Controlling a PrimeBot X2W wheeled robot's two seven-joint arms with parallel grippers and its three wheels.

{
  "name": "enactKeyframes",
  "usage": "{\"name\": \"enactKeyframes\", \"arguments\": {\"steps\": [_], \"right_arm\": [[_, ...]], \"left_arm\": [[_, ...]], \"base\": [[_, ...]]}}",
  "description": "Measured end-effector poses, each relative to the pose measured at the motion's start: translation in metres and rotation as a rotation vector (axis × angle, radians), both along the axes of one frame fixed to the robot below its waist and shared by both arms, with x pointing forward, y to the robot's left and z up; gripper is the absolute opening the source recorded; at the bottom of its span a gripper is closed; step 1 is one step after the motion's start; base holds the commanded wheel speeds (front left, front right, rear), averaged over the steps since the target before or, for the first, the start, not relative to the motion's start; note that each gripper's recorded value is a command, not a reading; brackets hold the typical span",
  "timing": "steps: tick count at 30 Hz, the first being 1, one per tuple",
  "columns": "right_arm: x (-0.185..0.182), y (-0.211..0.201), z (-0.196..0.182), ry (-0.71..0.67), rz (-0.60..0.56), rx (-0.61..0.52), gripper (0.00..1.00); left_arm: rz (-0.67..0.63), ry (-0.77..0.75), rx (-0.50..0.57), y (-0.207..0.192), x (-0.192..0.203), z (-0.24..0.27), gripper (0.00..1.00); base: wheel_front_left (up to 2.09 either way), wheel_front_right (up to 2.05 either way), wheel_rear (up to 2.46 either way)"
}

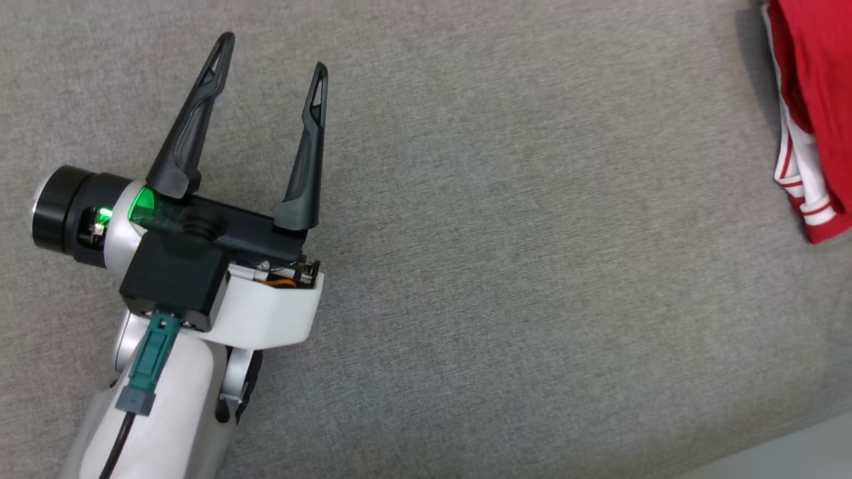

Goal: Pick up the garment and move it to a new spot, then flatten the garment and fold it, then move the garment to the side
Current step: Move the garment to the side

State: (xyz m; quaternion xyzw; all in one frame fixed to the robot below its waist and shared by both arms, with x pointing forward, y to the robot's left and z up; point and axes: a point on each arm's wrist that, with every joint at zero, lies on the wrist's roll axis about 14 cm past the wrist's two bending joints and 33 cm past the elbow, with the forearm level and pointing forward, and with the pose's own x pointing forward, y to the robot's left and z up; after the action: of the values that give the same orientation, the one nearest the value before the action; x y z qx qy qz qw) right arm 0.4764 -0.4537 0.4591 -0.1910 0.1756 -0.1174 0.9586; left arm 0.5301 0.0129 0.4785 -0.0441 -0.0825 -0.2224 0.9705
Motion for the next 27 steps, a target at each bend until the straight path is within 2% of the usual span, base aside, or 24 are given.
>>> {"name": "enactKeyframes", "arguments": {"steps": [1,2,3,10,14,20,27], "right_arm": [[0.002,-0.001,-0.012,0.02,-0.016,0.012,0.43],[0.004,0.001,-0.022,0.033,-0.026,0.026,0.91],[0.007,0.002,-0.031,0.036,-0.041,0.047,1.0],[0.002,-0.007,-0.061,0.023,-0.158,0.135,1.0],[-0.002,-0.007,-0.051,-0.051,-0.204,0.2,1.0],[-0.02,0.017,-0.025,-0.18,-0.172,0.272,1.0],[-0.054,0.07,0.0,-0.299,-0.092,0.353,1.0]], "left_arm": [[-0.002,0.005,-0.003,-0.001,0.002,-0.004,1.0],[-0.004,0.011,-0.002,-0.001,0.004,-0.009,1.0],[-0.004,0.018,0.0,-0.002,0.006,-0.013,1.0],[-0.007,0.038,0.022,0.0,0.009,-0.027,1.0],[0.0,0.026,0.025,0.001,0.009,-0.022,1.0],[0.004,0.039,0.028,0.003,-0.006,-0.014,1.0],[0.017,0.029,0.029,0.01,-0.028,0.009,1.0]], "base": [[0.0,0.0,0.0],[0.0,0.0,0.0],[0.0,0.0,0.0],[0.0,0.0,0.0],[0.0,0.0,0.0],[0.0,0.0,0.0],[0.0,0.0,0.0]]}}
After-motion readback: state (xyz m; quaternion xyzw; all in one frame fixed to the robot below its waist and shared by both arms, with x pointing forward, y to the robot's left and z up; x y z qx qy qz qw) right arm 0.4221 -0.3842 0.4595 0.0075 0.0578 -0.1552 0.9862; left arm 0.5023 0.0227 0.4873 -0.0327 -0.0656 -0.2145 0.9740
